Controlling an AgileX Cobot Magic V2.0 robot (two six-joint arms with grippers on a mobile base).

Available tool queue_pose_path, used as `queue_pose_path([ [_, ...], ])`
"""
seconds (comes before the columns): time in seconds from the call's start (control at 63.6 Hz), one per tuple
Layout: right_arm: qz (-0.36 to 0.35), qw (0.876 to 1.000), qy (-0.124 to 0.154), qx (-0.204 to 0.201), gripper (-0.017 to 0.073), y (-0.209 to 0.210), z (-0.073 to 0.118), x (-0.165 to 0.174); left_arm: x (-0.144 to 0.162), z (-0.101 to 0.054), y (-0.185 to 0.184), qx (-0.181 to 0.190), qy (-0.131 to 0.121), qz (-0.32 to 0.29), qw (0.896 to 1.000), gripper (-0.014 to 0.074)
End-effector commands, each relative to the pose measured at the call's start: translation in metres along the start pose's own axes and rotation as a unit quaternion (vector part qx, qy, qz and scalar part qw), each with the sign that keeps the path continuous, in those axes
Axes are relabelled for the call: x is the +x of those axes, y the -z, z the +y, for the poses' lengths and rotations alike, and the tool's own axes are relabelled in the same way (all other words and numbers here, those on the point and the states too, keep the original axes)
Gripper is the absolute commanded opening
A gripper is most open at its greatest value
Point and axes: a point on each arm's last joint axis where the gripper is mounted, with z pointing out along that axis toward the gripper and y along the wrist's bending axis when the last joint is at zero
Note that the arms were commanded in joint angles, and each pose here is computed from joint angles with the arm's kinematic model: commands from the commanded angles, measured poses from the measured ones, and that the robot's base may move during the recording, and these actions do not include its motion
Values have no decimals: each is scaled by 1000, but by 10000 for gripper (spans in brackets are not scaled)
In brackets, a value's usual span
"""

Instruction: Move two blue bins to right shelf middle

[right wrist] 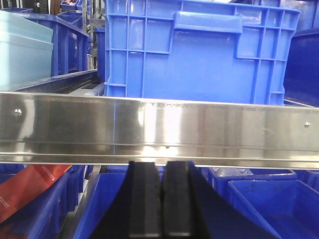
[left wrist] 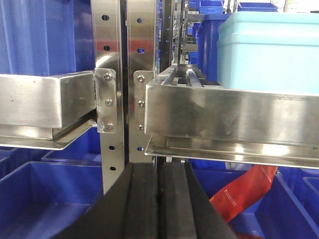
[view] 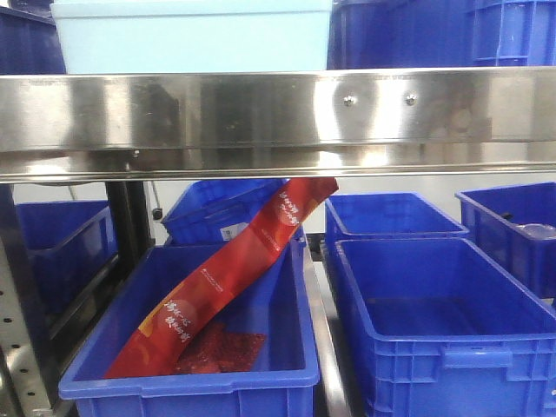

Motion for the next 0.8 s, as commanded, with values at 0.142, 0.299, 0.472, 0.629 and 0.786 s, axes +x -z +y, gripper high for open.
queue_pose_path([
  [0.142,-4,1000,0,0,-162,1,0,0,-3,0,1,1,3,-12,1000,-111],
  [0.299,-4,1000,0,0,-162,1,0,0,-3,0,1,1,3,-12,1000,-111],
  [0.472,-4,1000,0,0,-162,1,0,0,-3,0,1,1,3,-12,1000,-111],
  [0.629,-4,1000,0,0,-162,1,0,0,-3,0,1,1,3,-12,1000,-111],
  [0.786,-5,1000,0,0,-162,1,0,-1,-3,-1,1,7,3,-12,1000,-111],
])
